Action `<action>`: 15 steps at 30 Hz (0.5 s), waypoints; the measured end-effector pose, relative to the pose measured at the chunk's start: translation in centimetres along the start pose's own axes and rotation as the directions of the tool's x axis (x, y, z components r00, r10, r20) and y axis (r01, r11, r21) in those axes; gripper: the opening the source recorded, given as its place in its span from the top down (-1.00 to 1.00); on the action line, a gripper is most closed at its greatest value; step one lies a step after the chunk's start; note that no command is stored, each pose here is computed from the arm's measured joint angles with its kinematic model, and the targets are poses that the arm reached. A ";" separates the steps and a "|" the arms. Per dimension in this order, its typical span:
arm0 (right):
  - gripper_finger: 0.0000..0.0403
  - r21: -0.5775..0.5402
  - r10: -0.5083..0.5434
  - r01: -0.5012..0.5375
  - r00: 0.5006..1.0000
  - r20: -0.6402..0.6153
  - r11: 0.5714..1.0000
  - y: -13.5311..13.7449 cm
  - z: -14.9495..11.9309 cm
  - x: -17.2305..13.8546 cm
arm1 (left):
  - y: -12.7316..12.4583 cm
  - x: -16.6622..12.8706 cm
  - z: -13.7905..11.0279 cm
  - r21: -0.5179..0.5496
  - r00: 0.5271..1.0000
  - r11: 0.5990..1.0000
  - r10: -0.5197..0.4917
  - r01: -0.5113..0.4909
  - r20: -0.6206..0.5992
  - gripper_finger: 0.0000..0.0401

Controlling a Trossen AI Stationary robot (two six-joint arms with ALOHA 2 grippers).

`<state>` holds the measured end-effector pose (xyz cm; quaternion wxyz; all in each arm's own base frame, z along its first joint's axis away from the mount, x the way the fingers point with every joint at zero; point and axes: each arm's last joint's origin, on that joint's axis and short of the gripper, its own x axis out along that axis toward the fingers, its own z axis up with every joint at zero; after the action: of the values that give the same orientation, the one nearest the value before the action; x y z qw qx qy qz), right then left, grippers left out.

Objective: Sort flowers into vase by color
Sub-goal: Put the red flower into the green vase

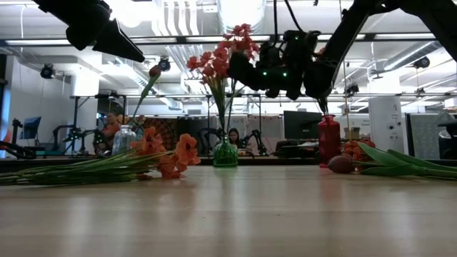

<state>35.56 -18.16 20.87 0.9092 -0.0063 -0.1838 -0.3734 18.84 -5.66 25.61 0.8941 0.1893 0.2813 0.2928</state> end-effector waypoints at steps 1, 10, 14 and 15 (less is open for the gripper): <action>0.87 -0.005 0.000 0.000 1.000 0.004 1.000 0.0 0.0 0.0 | 0.0 0.0 0.0 0.000 1.000 1.000 0.000 0.000 0.000 0.05; 0.87 0.000 0.000 0.000 1.000 0.004 1.000 0.0 0.0 0.0 | 0.0 0.0 0.0 0.003 1.000 1.000 0.000 0.000 0.000 0.05; 0.87 -0.004 0.000 0.000 1.000 -0.007 1.000 0.0 -0.1 0.0 | 0.0 0.0 0.0 0.003 1.000 1.000 0.000 0.000 0.000 0.05; 0.87 -0.005 0.000 0.000 1.000 -0.009 1.000 0.0 -0.1 0.0 | 0.0 0.0 0.0 0.003 1.000 1.000 0.000 0.000 0.000 0.05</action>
<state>35.61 -18.15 20.78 0.9101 -0.0068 -0.1788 -0.3737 18.84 -5.66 25.61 0.8938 0.1907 0.2818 0.2923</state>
